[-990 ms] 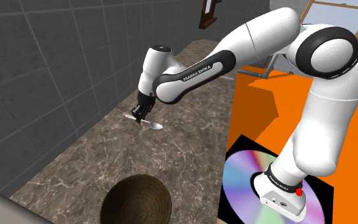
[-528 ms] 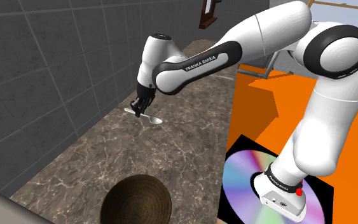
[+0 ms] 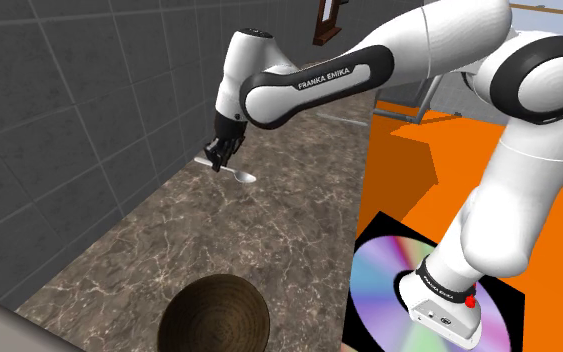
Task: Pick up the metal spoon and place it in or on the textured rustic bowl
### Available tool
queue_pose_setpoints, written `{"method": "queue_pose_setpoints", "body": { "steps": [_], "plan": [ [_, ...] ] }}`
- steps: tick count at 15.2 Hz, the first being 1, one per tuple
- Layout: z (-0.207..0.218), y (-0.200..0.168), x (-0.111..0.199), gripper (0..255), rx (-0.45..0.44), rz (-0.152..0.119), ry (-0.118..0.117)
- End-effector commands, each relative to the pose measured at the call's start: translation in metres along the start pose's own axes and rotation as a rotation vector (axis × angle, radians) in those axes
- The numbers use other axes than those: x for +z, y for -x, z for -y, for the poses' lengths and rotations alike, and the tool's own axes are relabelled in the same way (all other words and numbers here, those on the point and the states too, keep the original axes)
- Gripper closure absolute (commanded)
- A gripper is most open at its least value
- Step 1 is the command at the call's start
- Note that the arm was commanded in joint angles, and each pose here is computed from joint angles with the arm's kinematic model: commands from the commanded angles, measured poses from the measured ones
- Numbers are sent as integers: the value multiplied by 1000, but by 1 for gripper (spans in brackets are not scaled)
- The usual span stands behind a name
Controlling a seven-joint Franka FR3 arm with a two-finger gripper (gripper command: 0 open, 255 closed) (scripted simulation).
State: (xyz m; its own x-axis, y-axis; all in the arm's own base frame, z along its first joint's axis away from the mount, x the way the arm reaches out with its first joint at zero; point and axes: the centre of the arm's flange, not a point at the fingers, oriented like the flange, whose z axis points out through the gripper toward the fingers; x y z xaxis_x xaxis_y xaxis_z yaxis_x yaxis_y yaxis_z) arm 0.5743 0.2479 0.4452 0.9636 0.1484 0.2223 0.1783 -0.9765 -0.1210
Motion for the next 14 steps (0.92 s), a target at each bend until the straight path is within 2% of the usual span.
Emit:
{"method": "queue_pose_setpoints", "body": {
  "steps": [1, 7, 14],
  "plan": [
    [2, -3, -9, 255, 0, 0, 0],
    [6, -9, -38, 255, 0, 0, 0],
    [78, 48, -46, 255, 0, 0, 0]
  ]
}}
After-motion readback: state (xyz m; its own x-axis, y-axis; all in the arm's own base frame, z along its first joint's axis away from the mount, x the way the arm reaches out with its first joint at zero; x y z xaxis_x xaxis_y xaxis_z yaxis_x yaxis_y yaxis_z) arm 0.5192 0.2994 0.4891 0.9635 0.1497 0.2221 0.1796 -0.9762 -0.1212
